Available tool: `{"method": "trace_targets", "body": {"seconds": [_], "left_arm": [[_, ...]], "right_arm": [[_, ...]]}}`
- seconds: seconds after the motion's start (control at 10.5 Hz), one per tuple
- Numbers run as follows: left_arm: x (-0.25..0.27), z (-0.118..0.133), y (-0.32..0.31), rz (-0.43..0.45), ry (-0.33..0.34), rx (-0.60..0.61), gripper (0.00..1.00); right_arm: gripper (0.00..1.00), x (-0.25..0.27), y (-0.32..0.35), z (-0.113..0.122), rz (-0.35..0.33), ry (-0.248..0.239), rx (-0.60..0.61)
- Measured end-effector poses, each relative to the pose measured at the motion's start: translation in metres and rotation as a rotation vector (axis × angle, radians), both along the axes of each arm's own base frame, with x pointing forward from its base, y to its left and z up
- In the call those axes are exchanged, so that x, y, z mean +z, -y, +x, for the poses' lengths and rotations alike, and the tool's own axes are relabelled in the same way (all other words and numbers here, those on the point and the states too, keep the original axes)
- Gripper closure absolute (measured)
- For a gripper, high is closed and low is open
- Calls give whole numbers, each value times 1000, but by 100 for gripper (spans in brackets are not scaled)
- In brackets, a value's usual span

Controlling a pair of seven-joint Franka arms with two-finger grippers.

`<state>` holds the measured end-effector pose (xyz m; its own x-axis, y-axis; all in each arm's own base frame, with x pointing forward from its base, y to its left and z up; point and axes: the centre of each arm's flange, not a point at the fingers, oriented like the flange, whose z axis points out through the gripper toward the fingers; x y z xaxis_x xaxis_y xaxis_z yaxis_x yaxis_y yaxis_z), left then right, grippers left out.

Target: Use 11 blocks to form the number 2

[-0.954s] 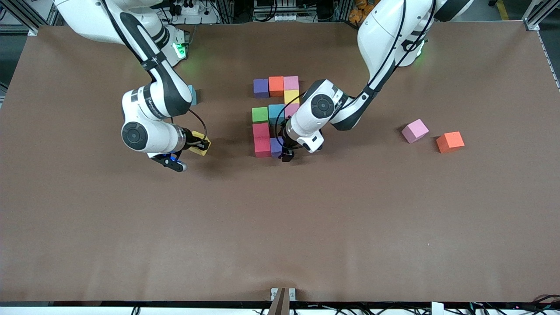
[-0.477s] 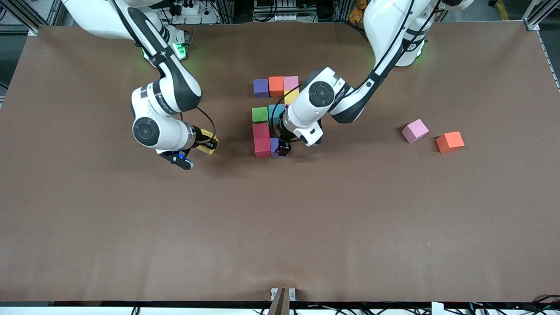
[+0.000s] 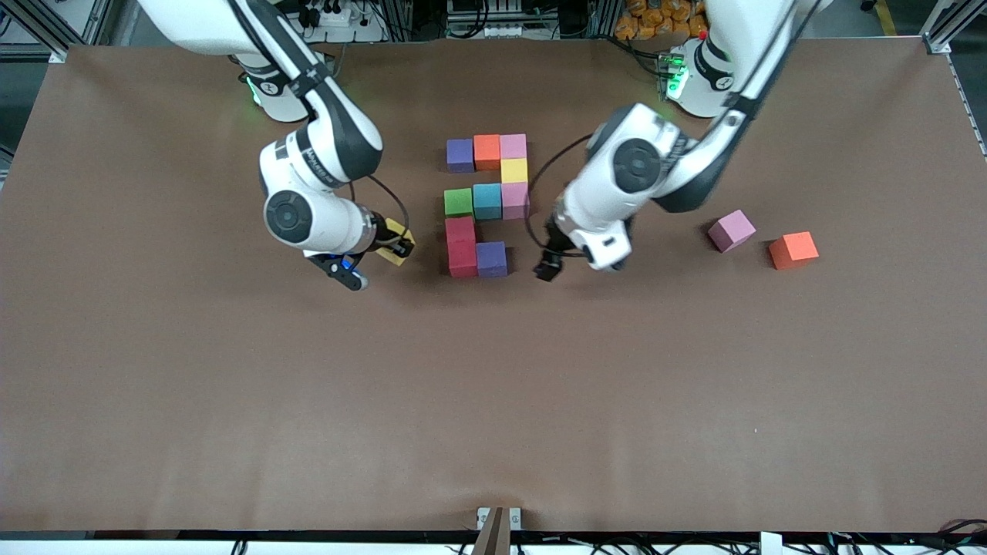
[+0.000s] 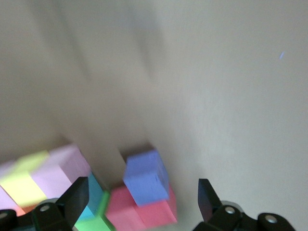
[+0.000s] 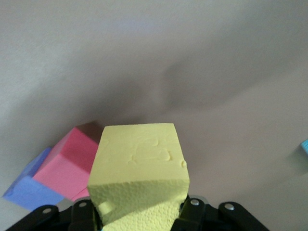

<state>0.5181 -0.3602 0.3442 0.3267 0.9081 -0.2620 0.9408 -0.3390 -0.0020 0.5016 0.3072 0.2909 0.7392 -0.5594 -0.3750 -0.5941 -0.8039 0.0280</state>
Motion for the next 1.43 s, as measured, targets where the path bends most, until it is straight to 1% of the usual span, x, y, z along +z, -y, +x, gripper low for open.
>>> {"method": "trace_targets", "body": {"seconds": [0.19, 0.29, 0.38, 0.48, 0.76, 0.95, 1.14, 1.43], "left_arm": [[8, 17, -70, 18, 17, -125, 0], [7, 24, -103, 25, 8, -163, 0], [4, 27, -130, 29, -4, -194, 0], [-1, 25, -154, 32, -12, -227, 0], [-22, -3, -226, 40, -38, -343, 0], [-39, -21, -258, 48, -52, -388, 0], [-68, -36, -278, 94, -22, -427, 0], [-98, -54, -320, 77, -29, -492, 0]], "right_arm": [[45, 9, -32, -5, 13, -13, -58], [45, 12, -50, -8, 8, -18, -90], [45, 14, -70, -11, 2, -23, -124], [45, 14, -89, -13, -6, -31, -163], [45, 11, -158, -19, -15, -47, -292], [45, 5, -192, -23, -9, -53, -351], [45, -3, -209, -17, 7, -47, -425], [45, -18, -217, -3, 37, -29, -541]]}}
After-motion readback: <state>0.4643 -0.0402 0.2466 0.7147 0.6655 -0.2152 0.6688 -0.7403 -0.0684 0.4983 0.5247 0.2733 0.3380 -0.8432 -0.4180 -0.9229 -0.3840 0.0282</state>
